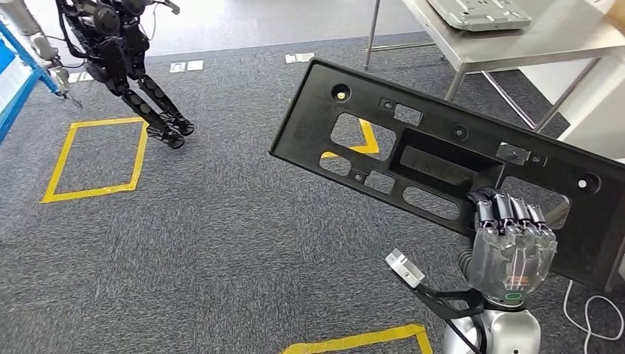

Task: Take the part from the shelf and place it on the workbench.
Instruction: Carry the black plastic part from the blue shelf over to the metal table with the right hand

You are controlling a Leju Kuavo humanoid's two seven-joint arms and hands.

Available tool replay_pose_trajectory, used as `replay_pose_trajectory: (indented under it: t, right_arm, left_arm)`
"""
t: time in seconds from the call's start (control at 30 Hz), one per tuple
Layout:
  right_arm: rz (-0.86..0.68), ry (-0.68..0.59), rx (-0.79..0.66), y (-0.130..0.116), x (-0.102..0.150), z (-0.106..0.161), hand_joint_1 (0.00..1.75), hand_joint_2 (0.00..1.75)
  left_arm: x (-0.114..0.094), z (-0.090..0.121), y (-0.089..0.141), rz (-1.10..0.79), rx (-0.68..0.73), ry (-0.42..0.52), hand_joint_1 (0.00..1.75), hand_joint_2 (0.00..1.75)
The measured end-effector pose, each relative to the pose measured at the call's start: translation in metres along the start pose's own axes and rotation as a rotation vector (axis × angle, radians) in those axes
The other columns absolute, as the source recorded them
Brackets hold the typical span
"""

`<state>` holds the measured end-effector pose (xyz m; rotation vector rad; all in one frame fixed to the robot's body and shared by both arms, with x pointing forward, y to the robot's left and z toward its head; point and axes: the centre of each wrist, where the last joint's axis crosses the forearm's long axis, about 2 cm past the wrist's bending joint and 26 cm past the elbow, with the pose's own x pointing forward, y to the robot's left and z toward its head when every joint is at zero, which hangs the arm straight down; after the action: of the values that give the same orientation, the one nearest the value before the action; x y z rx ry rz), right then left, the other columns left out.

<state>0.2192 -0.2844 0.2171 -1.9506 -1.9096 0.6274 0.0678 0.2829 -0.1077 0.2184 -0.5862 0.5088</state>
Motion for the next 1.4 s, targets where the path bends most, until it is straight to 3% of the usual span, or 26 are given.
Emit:
replay_pose_trajectory:
  t: [0.6,1.4]
  right_arm:
    - [-0.130,-0.014,0.127,0.035,0.026,0.017,1.75,1.75]
    - [-0.129,-0.059,0.155,0.031,0.024,0.030,1.75,1.75]
  left_arm:
    - [-0.009,0.004,0.007,0.043,0.136,0.080,0.00,1.75]
    - [-0.010,0.005,0.007,0.028,0.114,0.082,0.00,1.75]
